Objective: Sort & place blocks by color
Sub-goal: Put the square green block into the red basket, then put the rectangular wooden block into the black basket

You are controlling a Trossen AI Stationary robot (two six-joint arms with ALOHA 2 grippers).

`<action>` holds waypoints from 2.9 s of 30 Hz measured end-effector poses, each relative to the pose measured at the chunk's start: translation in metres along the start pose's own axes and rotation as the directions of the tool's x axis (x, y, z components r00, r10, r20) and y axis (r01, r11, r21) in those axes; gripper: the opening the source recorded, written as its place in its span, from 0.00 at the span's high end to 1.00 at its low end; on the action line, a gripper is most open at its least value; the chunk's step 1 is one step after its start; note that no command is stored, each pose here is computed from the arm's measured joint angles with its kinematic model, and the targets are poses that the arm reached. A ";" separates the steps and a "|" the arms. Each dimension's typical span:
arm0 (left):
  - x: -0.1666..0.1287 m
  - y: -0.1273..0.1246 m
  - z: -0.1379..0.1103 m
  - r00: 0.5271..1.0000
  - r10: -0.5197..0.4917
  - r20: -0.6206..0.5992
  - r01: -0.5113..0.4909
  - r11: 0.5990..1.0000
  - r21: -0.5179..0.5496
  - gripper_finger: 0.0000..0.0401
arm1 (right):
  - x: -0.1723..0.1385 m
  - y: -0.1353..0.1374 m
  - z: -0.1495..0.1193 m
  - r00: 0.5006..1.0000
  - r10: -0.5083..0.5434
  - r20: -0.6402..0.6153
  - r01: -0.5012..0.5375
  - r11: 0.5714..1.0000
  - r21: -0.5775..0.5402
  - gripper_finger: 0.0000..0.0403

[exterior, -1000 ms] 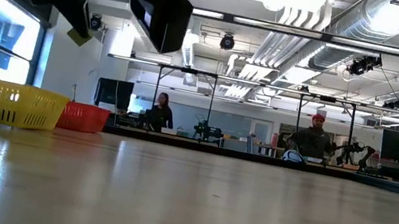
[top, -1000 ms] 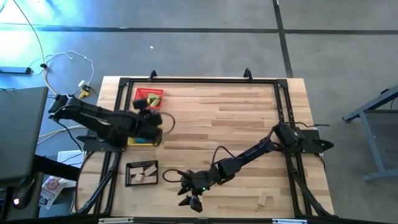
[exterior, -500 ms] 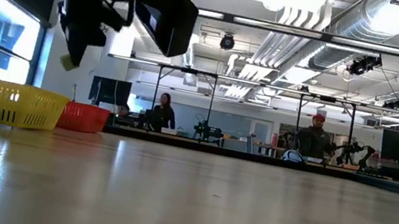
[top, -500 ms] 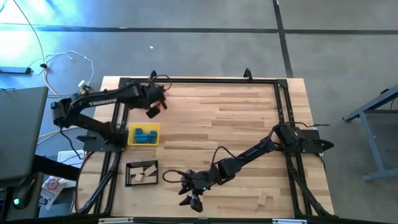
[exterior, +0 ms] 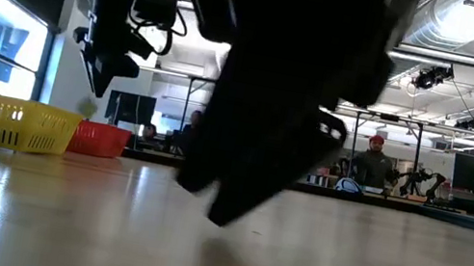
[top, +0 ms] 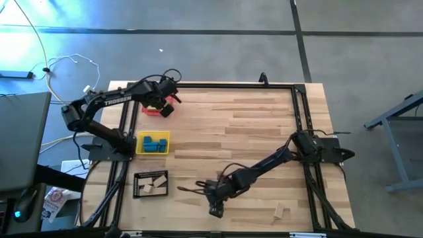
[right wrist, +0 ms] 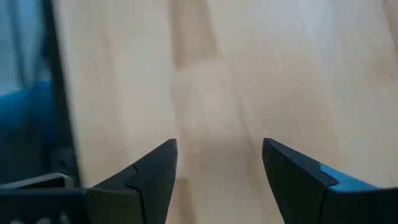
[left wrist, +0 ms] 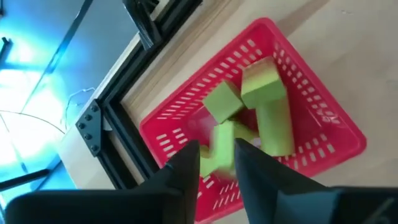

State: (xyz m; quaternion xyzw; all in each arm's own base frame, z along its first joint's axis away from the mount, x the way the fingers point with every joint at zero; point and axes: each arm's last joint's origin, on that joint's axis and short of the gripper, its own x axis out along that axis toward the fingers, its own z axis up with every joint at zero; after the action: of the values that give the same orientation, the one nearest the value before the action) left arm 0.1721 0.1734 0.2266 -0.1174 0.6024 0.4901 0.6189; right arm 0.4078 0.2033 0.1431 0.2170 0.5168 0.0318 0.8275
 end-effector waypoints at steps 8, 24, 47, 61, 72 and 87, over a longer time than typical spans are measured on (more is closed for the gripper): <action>0.005 0.008 0.001 1.000 -0.001 -0.015 0.000 0.999 -0.045 0.68 | -0.024 0.010 -0.016 0.990 -0.143 -0.010 0.143 0.989 0.022 0.45; -0.012 -0.013 -0.004 0.981 -0.193 0.005 0.193 0.981 0.015 0.59 | -0.078 0.036 -0.066 0.920 -0.393 -0.010 0.375 0.871 0.317 0.45; -0.060 -0.071 -0.031 0.951 -0.279 0.131 0.250 0.947 0.201 0.59 | -0.105 0.060 -0.161 0.790 -0.578 -0.205 0.522 0.458 0.719 0.45; -0.066 -0.079 -0.036 0.953 -0.253 0.169 0.209 0.948 0.241 0.59 | -0.111 0.075 -0.193 0.782 -0.498 -0.376 0.563 0.302 0.769 0.45; -0.066 -0.079 -0.036 0.953 -0.253 0.169 0.208 0.947 0.243 0.59 | -0.092 0.075 -0.201 0.753 -0.497 -0.432 0.606 0.267 0.749 0.45; -0.066 -0.079 -0.036 0.953 -0.253 0.168 0.209 0.947 0.243 0.59 | -0.076 0.070 -0.205 0.729 -0.497 -0.470 0.629 0.218 0.746 0.45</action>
State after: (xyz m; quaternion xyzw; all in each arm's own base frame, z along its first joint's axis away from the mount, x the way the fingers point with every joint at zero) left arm 0.2223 0.0773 0.2398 -0.0681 0.5711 0.3525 0.7382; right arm 0.2068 0.3125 0.1588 0.4012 0.5503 -0.5243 0.5111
